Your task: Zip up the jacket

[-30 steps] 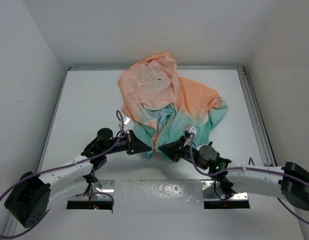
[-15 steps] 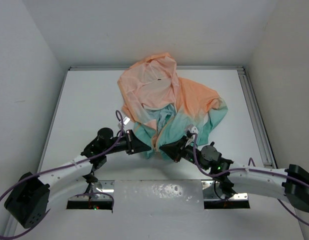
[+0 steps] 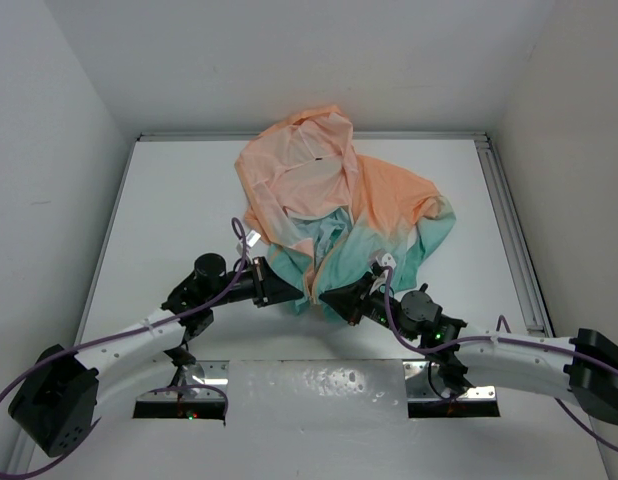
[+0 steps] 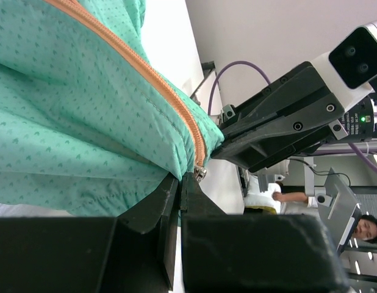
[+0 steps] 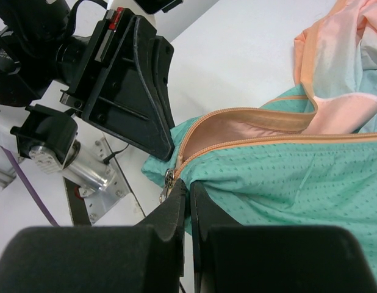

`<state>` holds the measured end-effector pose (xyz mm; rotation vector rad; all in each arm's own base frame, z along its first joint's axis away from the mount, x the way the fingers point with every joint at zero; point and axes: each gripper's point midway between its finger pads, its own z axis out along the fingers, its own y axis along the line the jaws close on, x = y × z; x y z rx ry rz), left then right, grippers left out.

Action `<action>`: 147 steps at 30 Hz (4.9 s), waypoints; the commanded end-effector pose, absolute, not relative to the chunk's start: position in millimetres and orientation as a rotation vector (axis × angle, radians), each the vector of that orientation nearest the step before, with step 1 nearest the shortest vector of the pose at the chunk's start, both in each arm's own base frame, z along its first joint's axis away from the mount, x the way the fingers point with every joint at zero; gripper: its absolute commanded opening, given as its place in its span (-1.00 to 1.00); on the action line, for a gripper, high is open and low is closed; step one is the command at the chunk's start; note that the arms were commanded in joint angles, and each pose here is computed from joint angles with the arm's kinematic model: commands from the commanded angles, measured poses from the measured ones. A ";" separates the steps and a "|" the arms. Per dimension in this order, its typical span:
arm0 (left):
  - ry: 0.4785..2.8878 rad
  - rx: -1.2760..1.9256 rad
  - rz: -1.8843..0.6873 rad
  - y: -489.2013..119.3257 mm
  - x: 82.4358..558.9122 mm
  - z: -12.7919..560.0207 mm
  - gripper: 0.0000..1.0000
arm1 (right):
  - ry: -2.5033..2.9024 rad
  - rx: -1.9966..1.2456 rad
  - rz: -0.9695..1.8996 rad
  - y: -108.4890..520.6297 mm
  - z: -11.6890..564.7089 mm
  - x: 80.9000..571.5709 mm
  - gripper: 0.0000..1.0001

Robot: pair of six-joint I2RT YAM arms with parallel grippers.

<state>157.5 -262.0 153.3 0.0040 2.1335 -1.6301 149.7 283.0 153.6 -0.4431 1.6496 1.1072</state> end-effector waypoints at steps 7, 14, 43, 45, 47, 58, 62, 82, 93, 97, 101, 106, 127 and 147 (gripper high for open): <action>2.048 0.064 -1.666 -263.3 158.3 175.5 -1.00 | 1.573 -0.416 1.114 284.1 175.2 154.6 -1.00; 2.038 0.068 -1.665 -262.3 157.2 177.6 -1.00 | 1.576 -0.416 1.111 283.9 174.4 154.8 -1.00; 2.035 0.052 -1.641 -260.8 160.6 176.1 -1.00 | 1.581 -0.422 1.109 282.6 172.8 153.8 -1.00; 2.038 0.058 -1.646 -261.3 159.6 175.7 -1.00 | 1.581 -0.422 1.109 282.7 172.8 153.6 -1.00; 2.039 0.060 -1.649 -261.3 159.0 175.4 -1.00 | 1.582 -0.424 1.107 282.9 172.6 153.8 -1.00; 2.057 0.069 -1.651 -261.7 157.1 171.9 -1.00 | 1.565 -0.419 1.114 285.4 179.4 155.2 -1.00; 2.070 0.064 -1.645 -261.2 156.6 168.4 -1.00 | 1.569 -0.422 1.113 287.7 179.8 156.4 -1.00; 2.046 0.026 -1.594 -256.5 163.3 170.8 -1.00 | 1.565 -0.435 1.132 290.4 181.9 153.4 -1.00; 2.059 0.011 -1.598 -256.7 163.2 165.2 -1.00 | 1.564 -0.427 1.136 287.8 180.8 152.6 -1.00; 2.058 0.018 -1.604 -257.1 162.4 166.3 -1.00 | 1.567 -0.427 1.131 288.6 180.6 153.7 -1.00; 2.057 0.027 -1.612 -257.5 160.8 166.8 -1.00 | 1.570 -0.429 1.131 290.2 179.7 154.0 -1.00; 2.057 0.033 -1.619 -257.6 159.1 165.9 -1.00 | 1.568 -0.433 1.130 291.5 181.0 154.5 -1.00; 2.055 0.011 -1.613 -256.5 160.8 162.8 -1.00 | 1.567 -0.434 1.149 291.8 182.1 152.0 -1.00; 2.063 0.030 -1.633 -259.0 158.8 161.0 -1.00 | 1.572 -0.440 1.147 294.6 181.4 152.7 -1.00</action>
